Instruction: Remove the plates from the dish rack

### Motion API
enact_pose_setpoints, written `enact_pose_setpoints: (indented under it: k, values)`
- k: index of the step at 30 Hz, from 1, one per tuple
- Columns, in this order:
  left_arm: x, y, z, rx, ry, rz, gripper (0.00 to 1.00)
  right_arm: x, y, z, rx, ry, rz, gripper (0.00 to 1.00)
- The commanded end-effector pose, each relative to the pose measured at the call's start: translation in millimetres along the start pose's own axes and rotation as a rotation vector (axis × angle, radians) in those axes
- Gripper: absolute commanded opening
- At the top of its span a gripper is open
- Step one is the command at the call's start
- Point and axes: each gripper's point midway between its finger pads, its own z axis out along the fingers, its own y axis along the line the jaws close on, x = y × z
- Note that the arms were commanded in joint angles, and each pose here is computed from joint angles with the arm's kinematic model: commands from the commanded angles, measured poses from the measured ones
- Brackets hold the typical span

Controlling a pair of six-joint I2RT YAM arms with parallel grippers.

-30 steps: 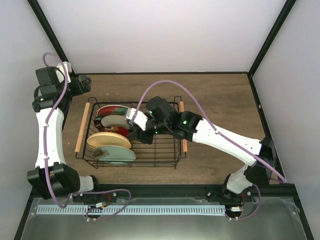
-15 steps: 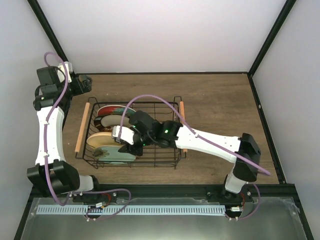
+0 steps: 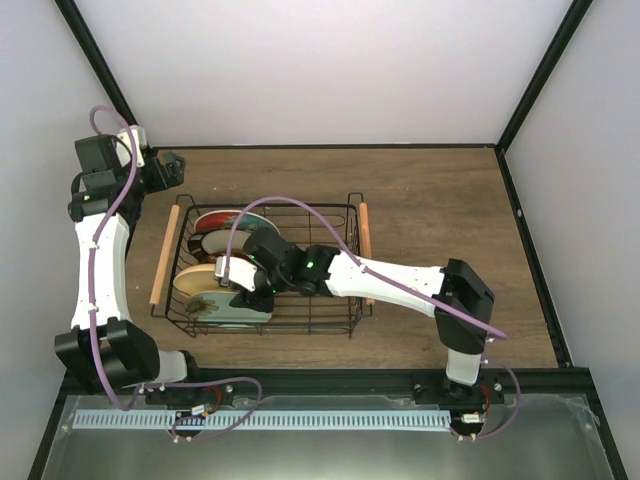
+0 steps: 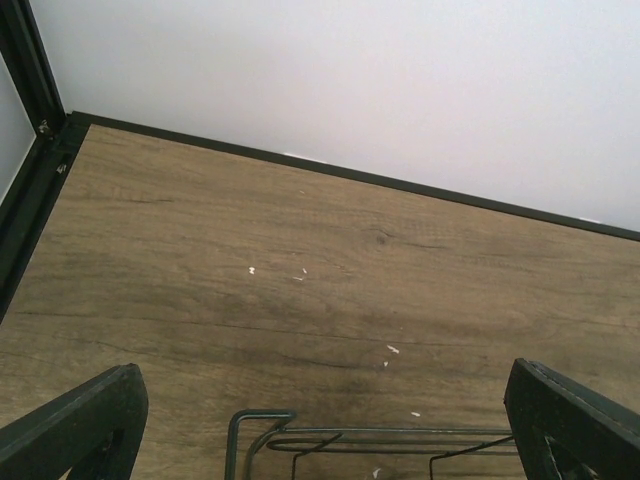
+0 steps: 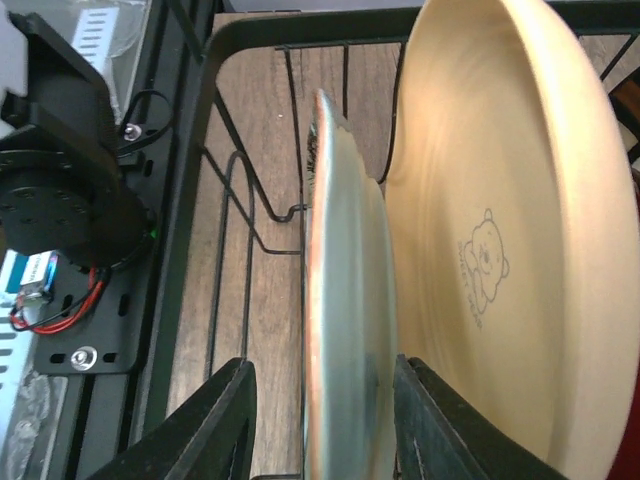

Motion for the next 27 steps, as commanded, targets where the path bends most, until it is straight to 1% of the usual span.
enact_pose_setpoints:
  k: [1,3,5,11,13,15,22,27]
  values:
    - [-1.4,0.7,2.0,0.011,-0.007,0.014,1.0,-22.8,-10.8,4.6,0.044,-0.053,-0.035,0.39]
    - [-0.3,1.1,3.4,0.013,-0.003,0.011,1.0,-21.3,-14.2,8.6,0.056,-0.05,-0.038,0.39]
    - [0.4,1.2,4.3,0.016,-0.001,0.007,1.0,-21.1,-17.0,11.6,0.067,-0.048,-0.039,0.34]
    - [1.5,4.1,7.1,0.014,0.003,0.002,1.0,-23.3,-23.3,12.2,0.098,-0.042,-0.046,0.16]
    - [2.3,4.6,8.2,0.014,0.007,-0.001,1.0,-26.0,-24.1,7.8,0.11,-0.05,-0.054,0.13]
    - [2.3,5.3,9.2,0.014,0.008,-0.006,1.0,-30.3,-24.7,1.5,0.123,-0.059,-0.073,0.08]
    - [3.1,7.5,14.7,0.02,0.014,-0.028,1.0,-57.7,-32.3,-37.6,0.211,-0.115,-0.107,0.05]
    - [-1.5,5.6,16.3,0.035,0.002,-0.033,1.0,-84.2,-40.6,-75.4,0.304,-0.166,-0.141,0.04]
